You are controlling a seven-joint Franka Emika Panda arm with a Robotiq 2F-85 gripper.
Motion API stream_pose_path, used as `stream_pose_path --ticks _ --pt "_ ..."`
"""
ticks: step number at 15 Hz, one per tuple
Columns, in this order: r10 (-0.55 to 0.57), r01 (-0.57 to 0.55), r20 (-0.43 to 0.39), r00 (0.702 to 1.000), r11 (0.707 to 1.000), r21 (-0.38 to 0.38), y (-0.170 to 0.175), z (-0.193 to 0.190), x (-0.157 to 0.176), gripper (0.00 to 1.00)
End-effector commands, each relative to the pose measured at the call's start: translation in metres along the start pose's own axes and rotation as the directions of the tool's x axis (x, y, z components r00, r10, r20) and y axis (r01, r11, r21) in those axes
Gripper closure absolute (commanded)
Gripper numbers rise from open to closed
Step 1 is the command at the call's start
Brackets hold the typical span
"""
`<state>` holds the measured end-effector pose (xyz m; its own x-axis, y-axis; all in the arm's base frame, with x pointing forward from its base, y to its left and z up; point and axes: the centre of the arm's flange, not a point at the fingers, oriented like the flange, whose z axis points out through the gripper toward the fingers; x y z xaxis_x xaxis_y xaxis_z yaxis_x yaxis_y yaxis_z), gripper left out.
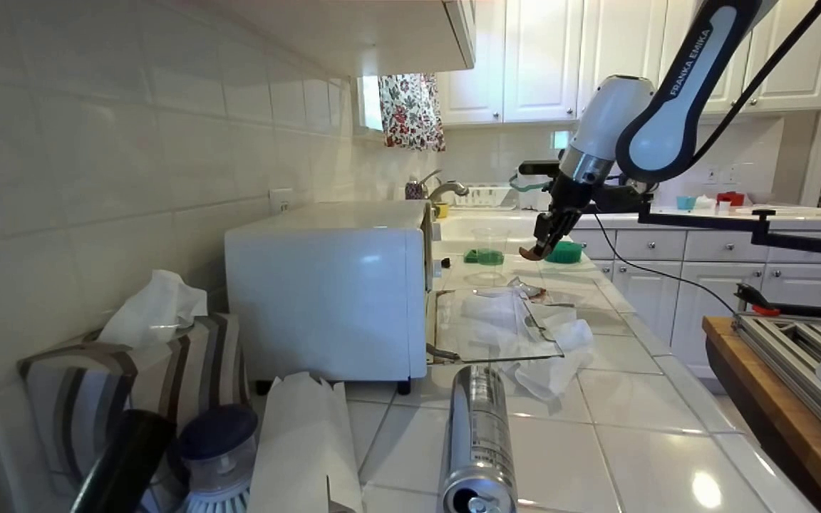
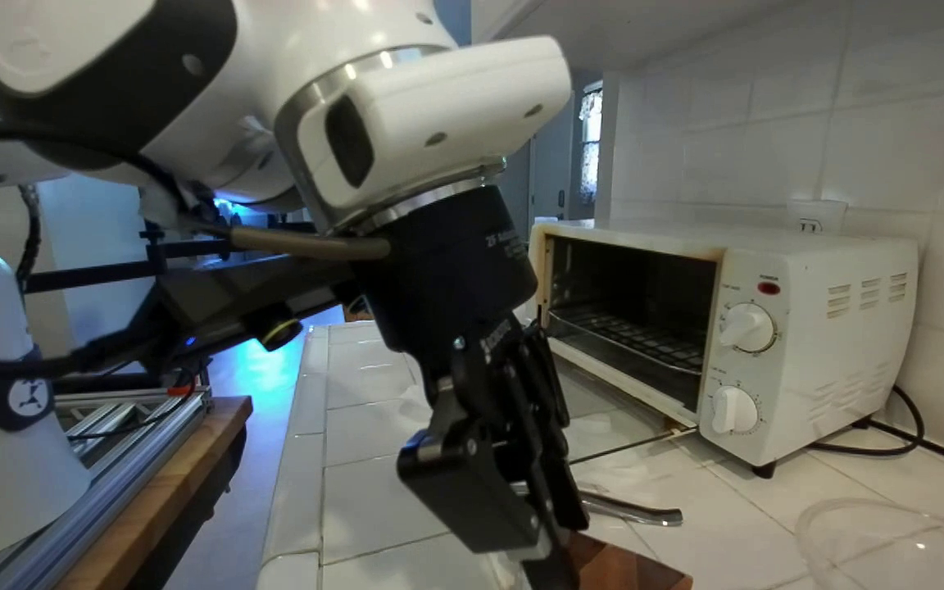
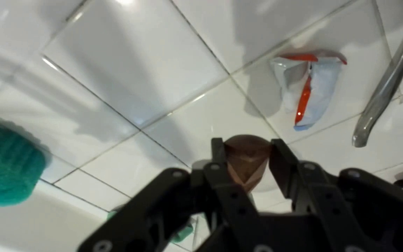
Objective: Take the brown object out of the oven.
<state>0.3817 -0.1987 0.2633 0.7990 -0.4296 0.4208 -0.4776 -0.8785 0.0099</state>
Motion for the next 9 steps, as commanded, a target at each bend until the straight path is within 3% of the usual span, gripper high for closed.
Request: stream_pose_path --ticks 1,9 --pt "0.053 -0.054 -0.016 0.998 0.998 -0.026 -0.020 0.027 -0.016 0.88" --pt "0.026 -0.027 -0.023 0.999 1.000 -0.004 -0.020 0.063 -0.022 0.88"
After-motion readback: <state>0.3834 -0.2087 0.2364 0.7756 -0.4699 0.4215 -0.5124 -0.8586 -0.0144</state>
